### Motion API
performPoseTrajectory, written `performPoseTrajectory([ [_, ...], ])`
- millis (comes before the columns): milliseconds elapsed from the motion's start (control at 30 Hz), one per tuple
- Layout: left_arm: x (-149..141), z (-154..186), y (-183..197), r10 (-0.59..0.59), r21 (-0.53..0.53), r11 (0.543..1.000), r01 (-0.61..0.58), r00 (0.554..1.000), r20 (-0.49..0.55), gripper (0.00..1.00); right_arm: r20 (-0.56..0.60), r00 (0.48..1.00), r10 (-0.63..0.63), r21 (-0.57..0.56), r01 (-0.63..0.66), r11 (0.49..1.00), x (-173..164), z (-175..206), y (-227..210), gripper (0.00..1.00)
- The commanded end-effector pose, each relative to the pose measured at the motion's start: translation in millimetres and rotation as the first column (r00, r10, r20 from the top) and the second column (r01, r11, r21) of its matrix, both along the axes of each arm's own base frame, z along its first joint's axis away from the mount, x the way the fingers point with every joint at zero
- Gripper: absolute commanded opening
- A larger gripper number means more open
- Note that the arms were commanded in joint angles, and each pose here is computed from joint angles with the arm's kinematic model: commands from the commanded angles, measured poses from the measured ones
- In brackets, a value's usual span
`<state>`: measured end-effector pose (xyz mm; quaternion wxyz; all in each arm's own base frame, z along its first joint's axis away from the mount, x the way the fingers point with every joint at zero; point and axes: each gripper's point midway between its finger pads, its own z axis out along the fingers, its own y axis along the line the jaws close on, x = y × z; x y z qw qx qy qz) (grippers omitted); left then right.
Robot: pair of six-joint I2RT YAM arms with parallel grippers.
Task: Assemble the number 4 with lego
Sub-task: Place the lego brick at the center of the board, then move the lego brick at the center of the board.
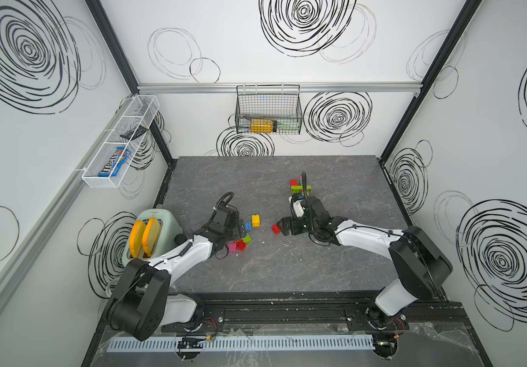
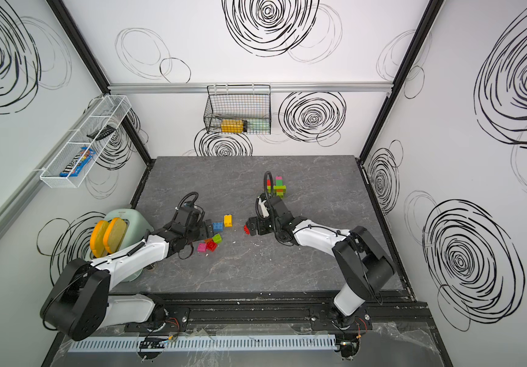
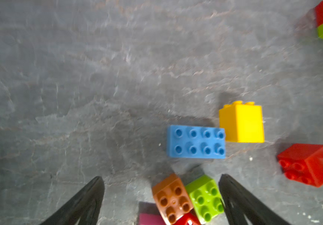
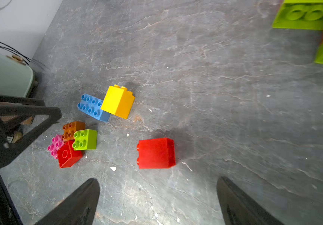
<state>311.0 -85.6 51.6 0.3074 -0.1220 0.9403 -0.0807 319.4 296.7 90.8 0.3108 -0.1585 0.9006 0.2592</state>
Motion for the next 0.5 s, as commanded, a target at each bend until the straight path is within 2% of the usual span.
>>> performPoseTrajectory([
  [0,8.4,6.2,-22.8,-0.049,-0.171,0.984,0.058,0.997,0.061,0.96,0.011,1.0,0.001,-0.04,-0.001,0.999,0.2,1.3,7.4,0.98],
  [100,16.0,-3.5,-25.7,-0.056,-0.156,0.986,0.062,0.998,0.042,0.96,0.022,1.0,-0.009,-0.041,0.01,0.999,1.0,3.1,7.1,0.99],
  [233,20.9,-15.8,-43.3,-0.132,-0.133,0.982,0.131,0.991,0.006,0.96,0.041,0.999,-0.035,-0.066,0.037,0.997,1.5,4.8,-2.4,0.99],
  [367,10.9,-25.3,-61.8,-0.2,-0.042,0.979,0.198,0.979,-0.032,0.97,0.059,0.997,-0.056,-0.093,0.061,0.994,-0.3,3.4,-14.3,0.99],
  [467,0.7,-31.4,-75.3,-0.217,-0.011,0.976,0.217,0.974,-0.071,0.98,0.062,0.996,-0.065,-0.105,0.071,0.992,-1.3,1.6,-19.1,0.99],
])
